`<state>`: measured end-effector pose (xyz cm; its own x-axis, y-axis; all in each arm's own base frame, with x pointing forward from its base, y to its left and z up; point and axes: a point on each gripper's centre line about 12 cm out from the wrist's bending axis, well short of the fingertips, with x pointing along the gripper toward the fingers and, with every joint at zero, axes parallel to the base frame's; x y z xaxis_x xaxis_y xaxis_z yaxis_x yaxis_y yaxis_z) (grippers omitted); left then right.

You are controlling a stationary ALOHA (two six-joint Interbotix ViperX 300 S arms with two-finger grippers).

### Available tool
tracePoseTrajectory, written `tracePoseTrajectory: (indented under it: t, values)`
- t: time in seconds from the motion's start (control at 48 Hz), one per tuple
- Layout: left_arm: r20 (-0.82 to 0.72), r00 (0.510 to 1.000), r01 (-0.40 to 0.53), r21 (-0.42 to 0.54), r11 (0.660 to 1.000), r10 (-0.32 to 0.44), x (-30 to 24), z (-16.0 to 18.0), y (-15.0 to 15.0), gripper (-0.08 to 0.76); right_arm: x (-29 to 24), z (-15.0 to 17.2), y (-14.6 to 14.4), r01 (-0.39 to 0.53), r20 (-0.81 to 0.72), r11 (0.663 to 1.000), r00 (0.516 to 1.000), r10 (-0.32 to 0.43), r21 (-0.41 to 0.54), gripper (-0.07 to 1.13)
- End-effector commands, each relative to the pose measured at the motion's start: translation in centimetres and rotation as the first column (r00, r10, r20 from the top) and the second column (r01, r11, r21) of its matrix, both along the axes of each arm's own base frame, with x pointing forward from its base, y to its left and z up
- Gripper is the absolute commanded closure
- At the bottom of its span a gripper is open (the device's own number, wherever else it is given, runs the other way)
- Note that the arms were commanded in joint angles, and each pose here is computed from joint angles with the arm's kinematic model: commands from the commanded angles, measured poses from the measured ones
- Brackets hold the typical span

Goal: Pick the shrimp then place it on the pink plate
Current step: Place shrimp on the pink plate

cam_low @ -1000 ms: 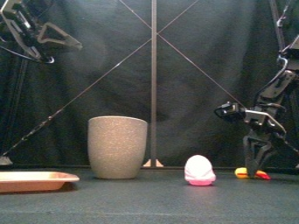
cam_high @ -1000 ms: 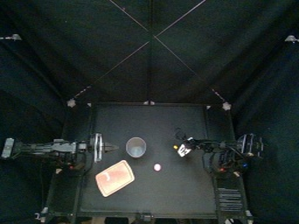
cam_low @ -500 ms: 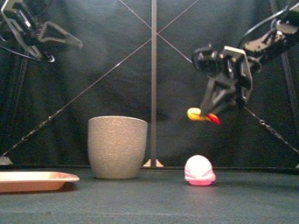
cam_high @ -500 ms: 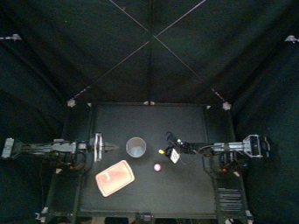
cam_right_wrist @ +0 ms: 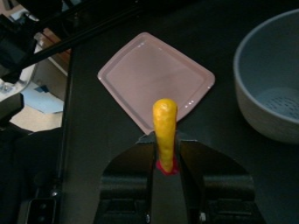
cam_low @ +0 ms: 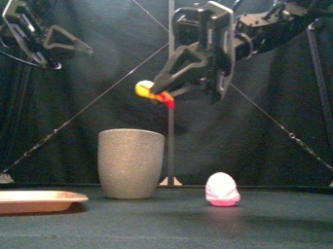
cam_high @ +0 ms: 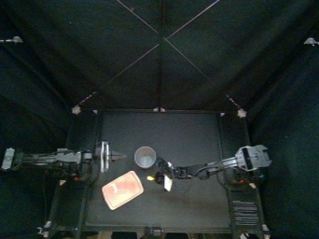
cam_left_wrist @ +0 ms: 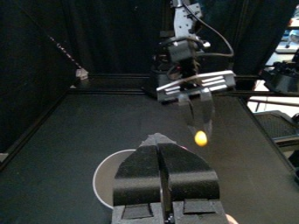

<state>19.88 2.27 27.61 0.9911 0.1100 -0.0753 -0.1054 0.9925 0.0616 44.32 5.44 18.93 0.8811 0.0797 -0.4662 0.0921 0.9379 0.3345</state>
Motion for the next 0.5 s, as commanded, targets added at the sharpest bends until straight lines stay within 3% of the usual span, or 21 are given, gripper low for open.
tracePoseTrajectory:
  t: [0.021, 0.208, 0.5]
  values:
    - [0.016, 1.000, -0.014, 0.008, 1.000, 0.013, 0.1, 0.6, 0.3, 0.658, 3.9, 1.4, 1.2, -0.040, 0.069, 0.999, 0.997, 0.043, -0.035, 0.54]
    - [0.025, 1.000, -0.012, 0.007, 1.000, 0.012, 0.2, 0.8, 0.3, 0.658, 9.1, 1.3, 2.5, -0.078, 0.084, 0.995, 0.993, 0.083, -0.065, 0.54]
    - [0.027, 1.000, -0.010, 0.006, 1.000, 0.010, 0.2, 0.8, 0.3, 0.658, 14.4, -1.5, 3.3, -0.116, -0.030, 0.991, 0.993, 0.114, -0.068, 0.53]
